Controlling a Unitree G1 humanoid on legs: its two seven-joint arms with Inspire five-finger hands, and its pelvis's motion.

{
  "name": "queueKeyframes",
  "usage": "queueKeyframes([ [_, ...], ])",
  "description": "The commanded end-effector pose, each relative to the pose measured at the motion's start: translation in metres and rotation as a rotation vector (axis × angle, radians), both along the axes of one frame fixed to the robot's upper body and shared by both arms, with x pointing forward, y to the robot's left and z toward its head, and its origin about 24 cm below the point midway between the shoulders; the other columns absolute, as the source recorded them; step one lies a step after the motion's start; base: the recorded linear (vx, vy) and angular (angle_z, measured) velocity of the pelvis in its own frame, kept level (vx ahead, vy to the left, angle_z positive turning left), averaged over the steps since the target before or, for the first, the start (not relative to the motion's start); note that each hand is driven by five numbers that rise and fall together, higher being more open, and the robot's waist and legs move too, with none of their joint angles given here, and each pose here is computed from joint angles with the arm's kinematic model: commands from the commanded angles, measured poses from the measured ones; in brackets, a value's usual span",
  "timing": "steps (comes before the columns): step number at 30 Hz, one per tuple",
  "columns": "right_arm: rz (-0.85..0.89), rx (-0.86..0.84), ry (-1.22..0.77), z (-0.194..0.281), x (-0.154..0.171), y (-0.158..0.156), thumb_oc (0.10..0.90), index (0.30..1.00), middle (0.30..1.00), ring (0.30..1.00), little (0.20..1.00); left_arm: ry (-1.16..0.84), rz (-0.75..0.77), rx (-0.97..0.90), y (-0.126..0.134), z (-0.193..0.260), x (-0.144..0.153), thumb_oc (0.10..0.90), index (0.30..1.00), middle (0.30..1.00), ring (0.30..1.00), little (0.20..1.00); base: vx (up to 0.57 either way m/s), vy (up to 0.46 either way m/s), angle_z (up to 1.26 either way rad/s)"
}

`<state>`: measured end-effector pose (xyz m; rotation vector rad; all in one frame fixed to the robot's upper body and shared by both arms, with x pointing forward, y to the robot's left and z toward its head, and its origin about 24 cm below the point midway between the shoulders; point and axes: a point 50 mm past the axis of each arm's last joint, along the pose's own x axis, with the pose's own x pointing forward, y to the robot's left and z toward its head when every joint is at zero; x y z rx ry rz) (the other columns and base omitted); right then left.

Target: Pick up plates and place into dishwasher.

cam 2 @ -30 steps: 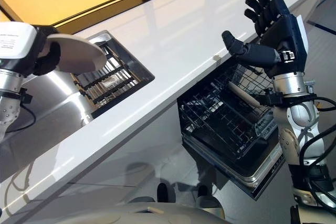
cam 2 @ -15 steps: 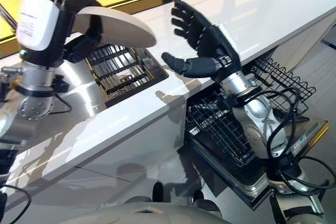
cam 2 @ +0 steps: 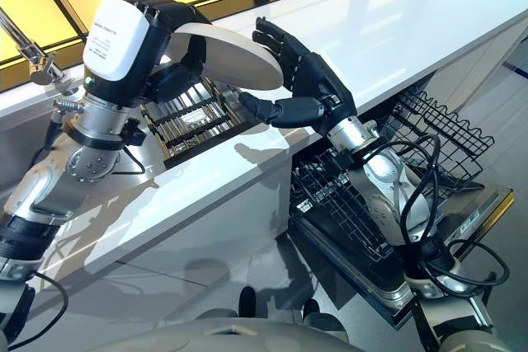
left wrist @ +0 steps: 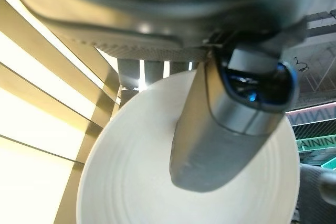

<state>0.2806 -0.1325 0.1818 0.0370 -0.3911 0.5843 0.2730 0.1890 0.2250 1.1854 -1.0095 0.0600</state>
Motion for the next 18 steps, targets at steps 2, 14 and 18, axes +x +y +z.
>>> queueKeyframes([
  [2, 0.119, 0.090, -0.277, 0.057, -0.010, 0.029, 0.800, 0.900, 0.900, 0.900, 0.900, -0.157, -0.156, -0.105, -0.022, 0.045, -0.003, 0.100, 0.300, 0.300, 0.300, 0.200, 0.00, 0.000, 0.00],
  [14, 0.021, 0.063, -0.342, 0.060, -0.010, 0.025, 0.114, 0.312, 0.312, 0.312, 0.214, -0.093, -0.249, -0.131, -0.036, 0.042, -0.006, 0.100, 0.300, 0.300, 0.300, 0.200, 0.00, 0.000, 0.00],
  [18, 0.006, 0.074, -0.356, 0.062, -0.010, 0.024, 0.100, 0.300, 0.300, 0.300, 0.200, -0.057, -0.283, -0.152, -0.038, 0.041, -0.007, 0.100, 0.300, 0.300, 0.300, 0.200, 0.00, 0.000, 0.00],
])
